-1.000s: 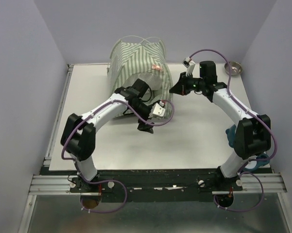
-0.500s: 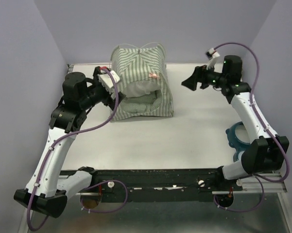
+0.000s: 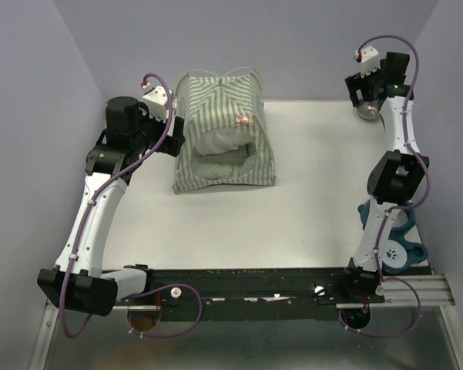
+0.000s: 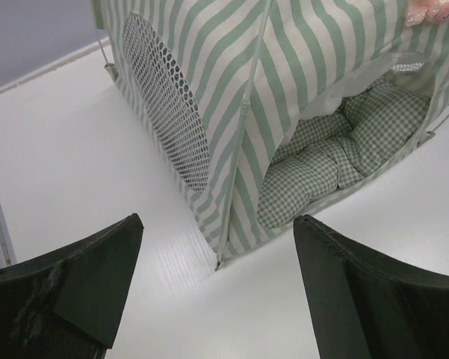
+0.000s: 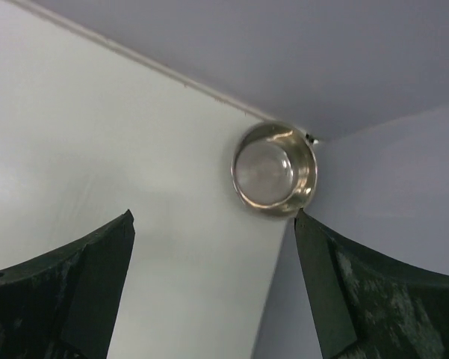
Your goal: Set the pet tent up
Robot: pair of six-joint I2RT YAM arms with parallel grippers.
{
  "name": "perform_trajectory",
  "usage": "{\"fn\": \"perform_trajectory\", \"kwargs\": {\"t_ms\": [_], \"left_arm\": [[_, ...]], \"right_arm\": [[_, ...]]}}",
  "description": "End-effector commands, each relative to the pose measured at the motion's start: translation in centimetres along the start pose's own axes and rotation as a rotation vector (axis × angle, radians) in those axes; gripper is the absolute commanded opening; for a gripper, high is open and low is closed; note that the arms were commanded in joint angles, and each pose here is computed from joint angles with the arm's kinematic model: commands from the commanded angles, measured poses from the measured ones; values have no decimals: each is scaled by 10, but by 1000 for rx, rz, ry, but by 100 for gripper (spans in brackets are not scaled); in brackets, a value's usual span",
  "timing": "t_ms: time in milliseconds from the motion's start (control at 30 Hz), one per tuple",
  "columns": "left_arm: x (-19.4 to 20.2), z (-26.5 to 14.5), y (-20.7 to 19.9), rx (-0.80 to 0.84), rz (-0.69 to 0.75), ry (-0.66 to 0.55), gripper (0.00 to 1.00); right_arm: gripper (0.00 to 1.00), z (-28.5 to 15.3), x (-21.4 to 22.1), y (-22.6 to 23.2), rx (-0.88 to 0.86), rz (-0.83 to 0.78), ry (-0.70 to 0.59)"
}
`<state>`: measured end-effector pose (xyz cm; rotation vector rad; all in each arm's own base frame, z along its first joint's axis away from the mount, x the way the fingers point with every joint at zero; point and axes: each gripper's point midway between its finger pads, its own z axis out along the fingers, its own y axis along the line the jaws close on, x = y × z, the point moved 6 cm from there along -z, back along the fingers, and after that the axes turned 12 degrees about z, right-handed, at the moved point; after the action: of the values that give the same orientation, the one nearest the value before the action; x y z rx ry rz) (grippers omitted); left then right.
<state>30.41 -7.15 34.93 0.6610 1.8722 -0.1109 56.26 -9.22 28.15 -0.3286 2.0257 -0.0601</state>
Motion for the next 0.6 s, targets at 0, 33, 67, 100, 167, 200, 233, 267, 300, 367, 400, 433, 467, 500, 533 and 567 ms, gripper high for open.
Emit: {"fn": "perform_trajectory", "kwargs": {"t_ms": [0,33,67,100,167,200,233,267,300,367,400,433,467,500,533,567], "left_arm": [[14,2,-1,4,-62,72,99],[17,2,-2,12,-56,80,99],[18,2,-2,14,-48,84,99],[20,2,-2,15,-43,90,99],[23,1,-1,7,-35,106,99],[24,0,-1,2,-32,113,99],[26,0,-1,0,-29,122,99],[27,-1,-1,2,-27,131,99],[28,-2,-1,0,-24,137,99],[30,-4,-2,0,-22,150,99],[30,-5,-2,1,-18,151,99],[31,-6,-2,1,-17,154,99],[31,-8,-1,-5,-15,155,99],[31,-9,-1,-8,-10,155,99],[31,-9,-1,-10,-8,158,99],[31,-11,0,-16,-5,160,99]], "right_arm": [[94,37,55,-27,118,-220,192],[94,46,63,-30,137,-231,200],[94,53,71,-33,152,-249,210],[94,61,76,-34,163,-262,210],[93,75,89,-37,177,-295,214],[91,82,93,-37,174,-311,215],[91,86,102,-40,195,-330,241],[90,93,110,-39,191,-348,250],[90,98,114,-40,190,-365,255],[89,108,127,-43,197,-379,262],[88,112,131,-44,196,-387,268],[87,116,136,-46,201,-398,279],[87,120,143,-47,200,-412,292],[86,123,148,-47,197,-427,301],[86,126,155,-49,200,-440,312],[85,128,160,-51,207,-455,319]]}}
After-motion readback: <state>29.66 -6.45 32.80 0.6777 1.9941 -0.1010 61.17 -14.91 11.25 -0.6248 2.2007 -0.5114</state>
